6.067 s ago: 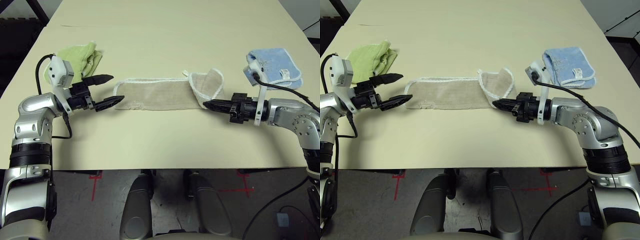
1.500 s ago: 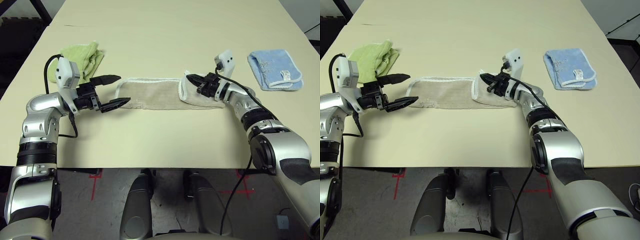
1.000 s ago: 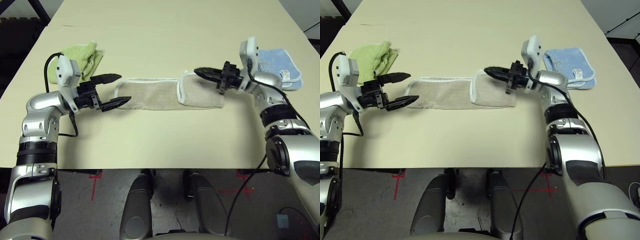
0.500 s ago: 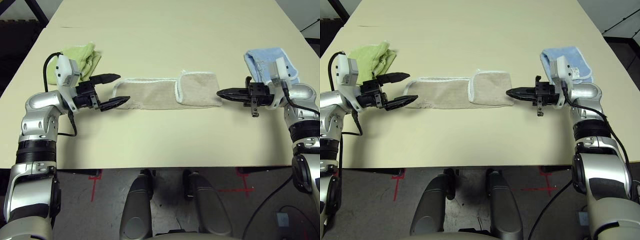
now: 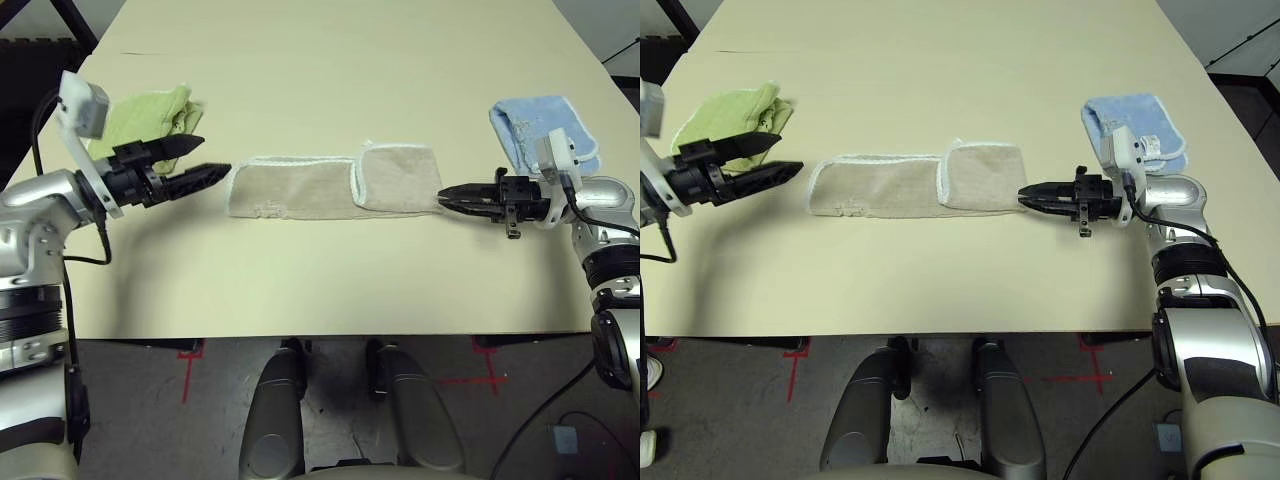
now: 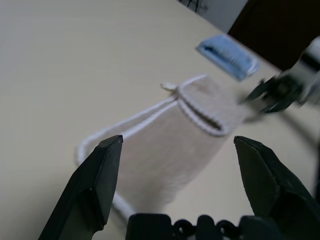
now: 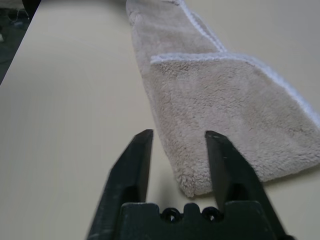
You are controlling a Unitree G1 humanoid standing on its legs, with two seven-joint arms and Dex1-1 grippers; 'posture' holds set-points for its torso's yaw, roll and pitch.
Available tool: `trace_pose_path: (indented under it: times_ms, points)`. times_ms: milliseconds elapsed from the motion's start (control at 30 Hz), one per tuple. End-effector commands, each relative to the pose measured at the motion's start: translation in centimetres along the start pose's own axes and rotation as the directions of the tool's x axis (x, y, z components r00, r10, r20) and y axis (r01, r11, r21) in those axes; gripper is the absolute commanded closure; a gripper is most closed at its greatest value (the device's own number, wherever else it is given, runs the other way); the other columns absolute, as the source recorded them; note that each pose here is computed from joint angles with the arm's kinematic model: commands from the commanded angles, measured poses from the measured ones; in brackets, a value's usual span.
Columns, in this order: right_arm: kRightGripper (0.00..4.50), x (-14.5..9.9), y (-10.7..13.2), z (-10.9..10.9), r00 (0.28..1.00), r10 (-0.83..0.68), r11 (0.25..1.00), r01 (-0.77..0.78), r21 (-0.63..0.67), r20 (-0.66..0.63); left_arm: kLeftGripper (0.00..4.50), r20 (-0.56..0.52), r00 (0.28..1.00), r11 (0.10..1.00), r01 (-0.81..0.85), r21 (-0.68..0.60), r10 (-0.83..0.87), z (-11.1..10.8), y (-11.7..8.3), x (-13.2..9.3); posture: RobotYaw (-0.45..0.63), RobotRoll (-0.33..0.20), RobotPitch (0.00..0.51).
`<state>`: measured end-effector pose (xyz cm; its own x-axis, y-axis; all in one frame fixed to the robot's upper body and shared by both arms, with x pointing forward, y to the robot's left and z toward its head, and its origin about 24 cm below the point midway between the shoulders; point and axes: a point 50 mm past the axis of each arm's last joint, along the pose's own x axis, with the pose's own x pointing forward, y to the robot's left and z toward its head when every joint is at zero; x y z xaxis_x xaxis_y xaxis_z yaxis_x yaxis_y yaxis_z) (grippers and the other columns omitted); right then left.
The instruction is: Fold the towel and set it aside.
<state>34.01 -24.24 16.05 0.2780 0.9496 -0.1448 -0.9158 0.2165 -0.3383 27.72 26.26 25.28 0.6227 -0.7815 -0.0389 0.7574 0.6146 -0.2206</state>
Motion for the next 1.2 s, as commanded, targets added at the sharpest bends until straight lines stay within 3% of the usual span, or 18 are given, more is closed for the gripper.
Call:
trace_pose_path:
  times_ms: [33,100,333,600,900,1200]
  points:
    - [0.8,-0.2,0.1,0.0,1.0,-0.004,1.0,0.004,0.007,0.018,0.0,0.065,0.998,0.983,0.034,-0.183,-0.023,0.1,-0.8,0.6,0.0,0.0,0.253]
    - [0.05,-0.1,0.1,0.1,1.0,-0.002,1.0,0.002,0.003,0.029,0.0,0.06,0.998,0.956,0.025,-0.292,-0.007,-0.8,-0.5,0.9,0.0,0.0,0.254]
    - [0.05,0.0,0.0,0.4,0.999,-0.003,1.0,0.004,-0.005,0.038,0.0,-0.1,0.99,0.882,-0.137,-0.45,0.103,-3.5,0.8,0.8,-0.01,0.0,0.255]
    - [0.05,0.4,0.0,0.5,0.999,-0.007,1.0,0.007,-0.011,0.038,0.0,-0.296,0.931,0.82,-0.337,-0.463,0.215,-5.6,2.1,-1.4,-0.02,0.0,0.259]
    - [0.05,1.3,-0.4,1.6,0.999,0.006,1.0,-0.004,-0.022,0.049,0.0,-0.323,0.922,0.787,-0.358,-0.503,0.213,-5.9,2.6,-1.8,-0.02,0.0,0.26]
    - [0.05,1.5,-0.6,2.0,0.999,0.004,1.0,-0.003,-0.029,0.048,0.0,-0.292,0.941,0.778,-0.309,-0.547,0.168,-5.9,2.6,0.1,-0.03,0.0,0.263]
